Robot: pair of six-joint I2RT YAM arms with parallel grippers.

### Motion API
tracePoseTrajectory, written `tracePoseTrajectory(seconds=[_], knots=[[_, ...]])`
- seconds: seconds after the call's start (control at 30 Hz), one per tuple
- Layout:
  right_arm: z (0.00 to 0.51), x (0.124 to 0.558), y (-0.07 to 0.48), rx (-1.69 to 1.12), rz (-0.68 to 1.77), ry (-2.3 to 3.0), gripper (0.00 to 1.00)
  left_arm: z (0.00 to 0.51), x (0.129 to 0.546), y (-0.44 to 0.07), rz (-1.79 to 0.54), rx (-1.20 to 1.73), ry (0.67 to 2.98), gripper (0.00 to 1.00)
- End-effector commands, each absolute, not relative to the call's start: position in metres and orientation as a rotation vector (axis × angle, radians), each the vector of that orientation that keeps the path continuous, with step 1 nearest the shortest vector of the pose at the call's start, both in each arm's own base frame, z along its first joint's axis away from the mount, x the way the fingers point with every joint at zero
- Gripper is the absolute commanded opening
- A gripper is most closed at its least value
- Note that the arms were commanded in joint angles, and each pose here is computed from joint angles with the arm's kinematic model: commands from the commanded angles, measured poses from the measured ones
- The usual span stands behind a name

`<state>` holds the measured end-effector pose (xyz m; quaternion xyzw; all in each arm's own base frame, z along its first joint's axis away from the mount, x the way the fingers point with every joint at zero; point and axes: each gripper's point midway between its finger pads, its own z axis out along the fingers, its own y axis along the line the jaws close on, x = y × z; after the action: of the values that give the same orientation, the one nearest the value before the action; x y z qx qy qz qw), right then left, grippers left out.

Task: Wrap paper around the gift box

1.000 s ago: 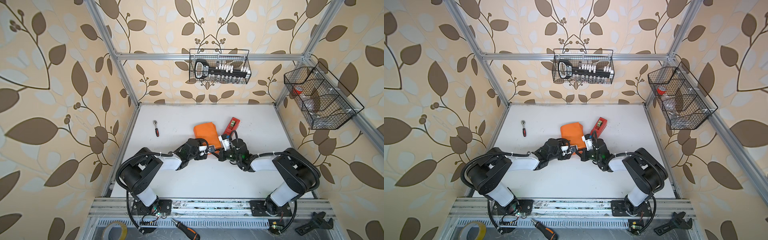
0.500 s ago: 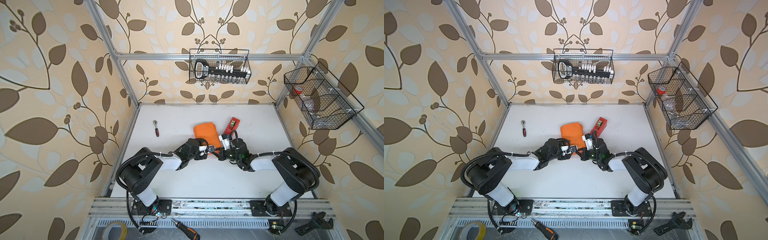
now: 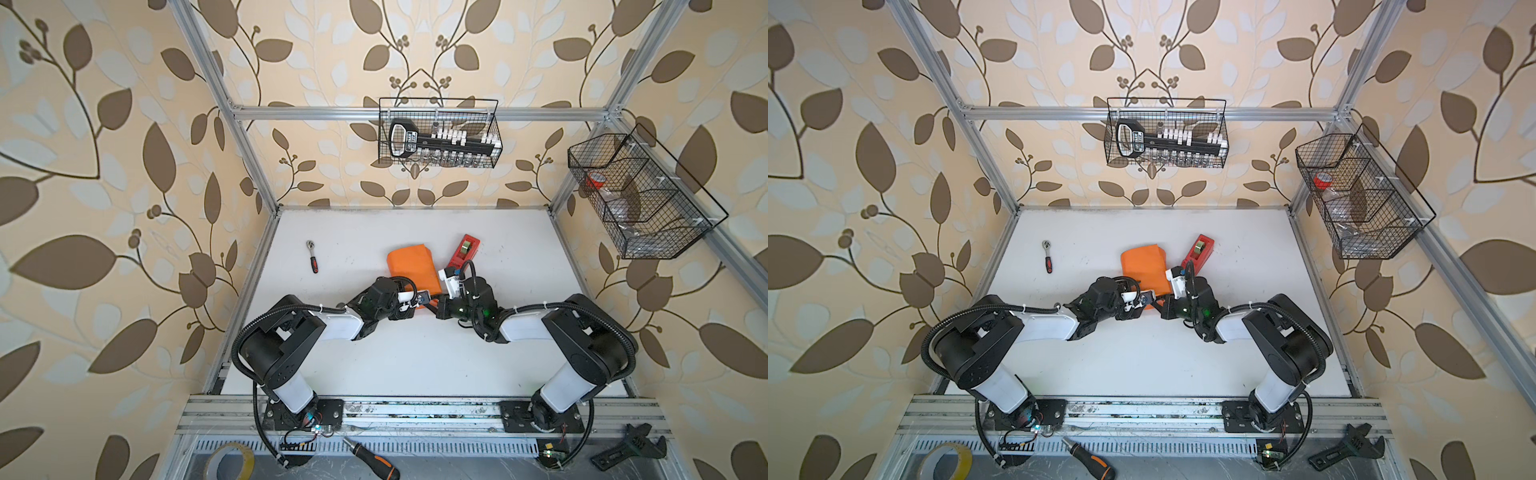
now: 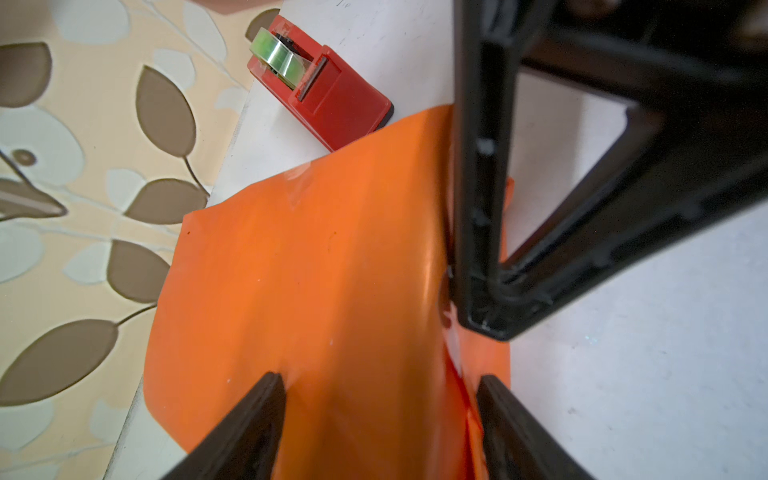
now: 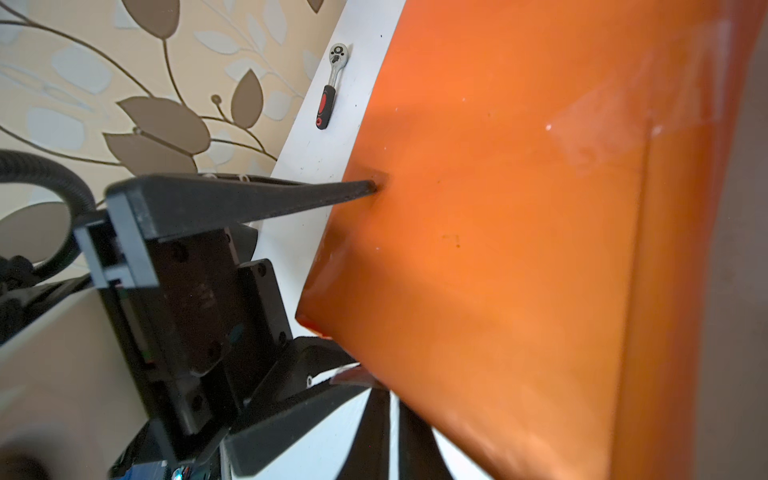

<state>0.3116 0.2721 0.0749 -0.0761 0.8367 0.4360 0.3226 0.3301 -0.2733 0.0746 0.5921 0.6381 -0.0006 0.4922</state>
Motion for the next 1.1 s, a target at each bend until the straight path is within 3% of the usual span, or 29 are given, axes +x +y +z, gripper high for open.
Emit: tracePoseTrajectory(seconds=[0.0,1.07], knots=[[0.085,0.323,0.273,-0.153,1.159,2.147,0.11,0.034,0.318,-0.255,0.004,1.536,1.678,0.73],[0.071,0.318,0.248,0.032,1.075,2.241,0.38,0.035,0.319,-0.256,0.005,1.537,1.676,0.73]])
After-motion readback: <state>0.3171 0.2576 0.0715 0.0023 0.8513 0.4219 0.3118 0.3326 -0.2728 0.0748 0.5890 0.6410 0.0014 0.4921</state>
